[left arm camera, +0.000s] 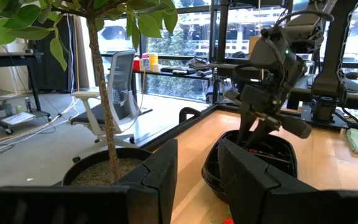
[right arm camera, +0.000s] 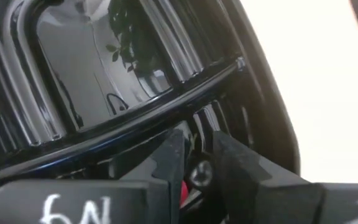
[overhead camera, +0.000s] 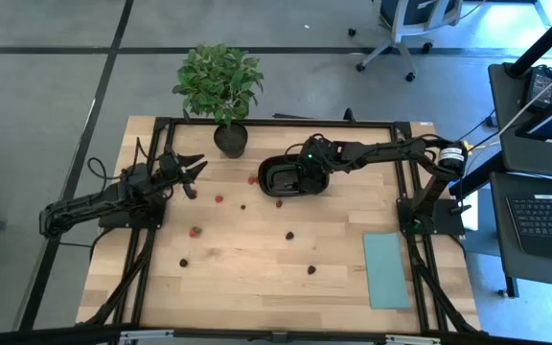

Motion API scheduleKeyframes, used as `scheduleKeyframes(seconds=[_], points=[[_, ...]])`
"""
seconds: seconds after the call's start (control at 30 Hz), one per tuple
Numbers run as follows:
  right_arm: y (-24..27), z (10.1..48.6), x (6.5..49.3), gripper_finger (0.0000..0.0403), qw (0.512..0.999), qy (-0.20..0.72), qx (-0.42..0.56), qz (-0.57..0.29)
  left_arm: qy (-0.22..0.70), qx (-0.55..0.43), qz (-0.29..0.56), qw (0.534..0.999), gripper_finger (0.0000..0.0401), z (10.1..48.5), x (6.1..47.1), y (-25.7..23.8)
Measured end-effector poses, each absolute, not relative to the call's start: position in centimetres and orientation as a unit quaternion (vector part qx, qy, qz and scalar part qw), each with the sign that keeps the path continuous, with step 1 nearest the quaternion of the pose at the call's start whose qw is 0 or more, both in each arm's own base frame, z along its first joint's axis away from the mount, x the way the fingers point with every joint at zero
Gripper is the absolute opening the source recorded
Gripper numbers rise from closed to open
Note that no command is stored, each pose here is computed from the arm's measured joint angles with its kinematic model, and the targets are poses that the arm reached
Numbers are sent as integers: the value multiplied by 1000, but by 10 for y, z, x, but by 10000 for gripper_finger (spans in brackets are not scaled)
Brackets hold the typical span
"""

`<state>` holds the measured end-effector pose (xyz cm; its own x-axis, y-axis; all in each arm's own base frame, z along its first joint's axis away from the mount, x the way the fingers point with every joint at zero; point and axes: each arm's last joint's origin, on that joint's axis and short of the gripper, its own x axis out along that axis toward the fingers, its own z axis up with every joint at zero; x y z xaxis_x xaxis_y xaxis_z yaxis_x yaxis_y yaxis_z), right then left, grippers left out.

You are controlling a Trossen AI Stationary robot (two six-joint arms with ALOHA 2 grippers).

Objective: Pick and placing Produce into tupperware
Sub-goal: Put the top blackberry into the black container

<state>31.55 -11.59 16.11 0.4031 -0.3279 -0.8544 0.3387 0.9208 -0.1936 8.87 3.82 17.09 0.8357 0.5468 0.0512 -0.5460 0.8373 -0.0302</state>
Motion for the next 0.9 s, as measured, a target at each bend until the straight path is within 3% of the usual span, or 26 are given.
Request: scheduleKeyframes(seconds=[0.3,0.6,0.9], points=[[-90,195,321,91,849,498,-9,-176,-29,-7,285,958,110,171,89,38],[-18,206,333,91,883,467,-42,-21,-29,-7,285,958,110,171,89,38],[41,210,337,91,898,427,-86,58,-29,-7,285,958,110,171,89,38]])
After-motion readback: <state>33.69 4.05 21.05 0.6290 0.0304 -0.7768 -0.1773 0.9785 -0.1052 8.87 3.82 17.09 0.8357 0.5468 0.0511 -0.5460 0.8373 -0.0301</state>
